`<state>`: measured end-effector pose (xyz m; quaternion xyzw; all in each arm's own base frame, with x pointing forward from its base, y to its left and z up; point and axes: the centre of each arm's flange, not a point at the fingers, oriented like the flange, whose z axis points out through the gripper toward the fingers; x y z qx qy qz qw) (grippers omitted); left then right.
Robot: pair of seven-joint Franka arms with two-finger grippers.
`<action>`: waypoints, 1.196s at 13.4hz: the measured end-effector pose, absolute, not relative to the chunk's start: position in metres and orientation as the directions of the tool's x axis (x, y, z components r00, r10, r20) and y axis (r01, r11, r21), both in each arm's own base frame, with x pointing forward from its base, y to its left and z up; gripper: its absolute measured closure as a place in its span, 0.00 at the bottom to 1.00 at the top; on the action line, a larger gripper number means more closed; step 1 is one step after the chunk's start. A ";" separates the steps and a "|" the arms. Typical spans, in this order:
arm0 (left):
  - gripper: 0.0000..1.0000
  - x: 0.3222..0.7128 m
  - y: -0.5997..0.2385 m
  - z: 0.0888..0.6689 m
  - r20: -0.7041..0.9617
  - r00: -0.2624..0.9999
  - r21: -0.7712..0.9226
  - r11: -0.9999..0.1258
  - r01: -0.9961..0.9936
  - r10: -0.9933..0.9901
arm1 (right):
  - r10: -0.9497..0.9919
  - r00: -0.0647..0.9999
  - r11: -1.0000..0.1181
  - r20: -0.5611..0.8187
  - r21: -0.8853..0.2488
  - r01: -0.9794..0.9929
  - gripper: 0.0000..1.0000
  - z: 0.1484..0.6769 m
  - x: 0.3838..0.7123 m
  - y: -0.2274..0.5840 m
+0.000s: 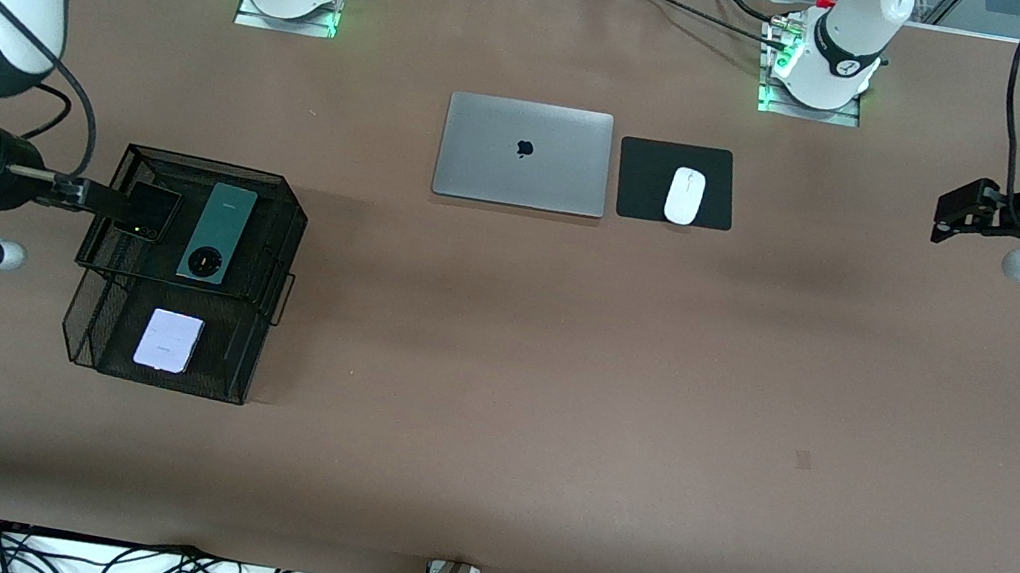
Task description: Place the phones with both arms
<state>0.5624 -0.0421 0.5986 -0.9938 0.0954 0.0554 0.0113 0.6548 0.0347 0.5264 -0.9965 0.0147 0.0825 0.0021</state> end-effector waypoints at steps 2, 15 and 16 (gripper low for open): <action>0.00 0.562 -0.043 0.600 -0.109 0.976 -0.012 -0.981 -0.193 -0.191 | -0.042 0.989 -0.999 -0.140 0.005 -0.041 0.01 0.544 0.648 0.029; 0.00 0.564 -0.046 0.608 -0.075 0.978 -0.016 -0.980 -0.198 -0.197 | -0.145 0.987 -0.989 -0.063 -0.014 -0.146 0.00 0.513 0.604 0.030; 0.00 0.564 -0.046 0.609 -0.073 0.978 -0.016 -0.980 -0.198 -0.197 | -0.147 0.987 -0.989 -0.071 -0.013 -0.148 0.00 0.512 0.604 0.031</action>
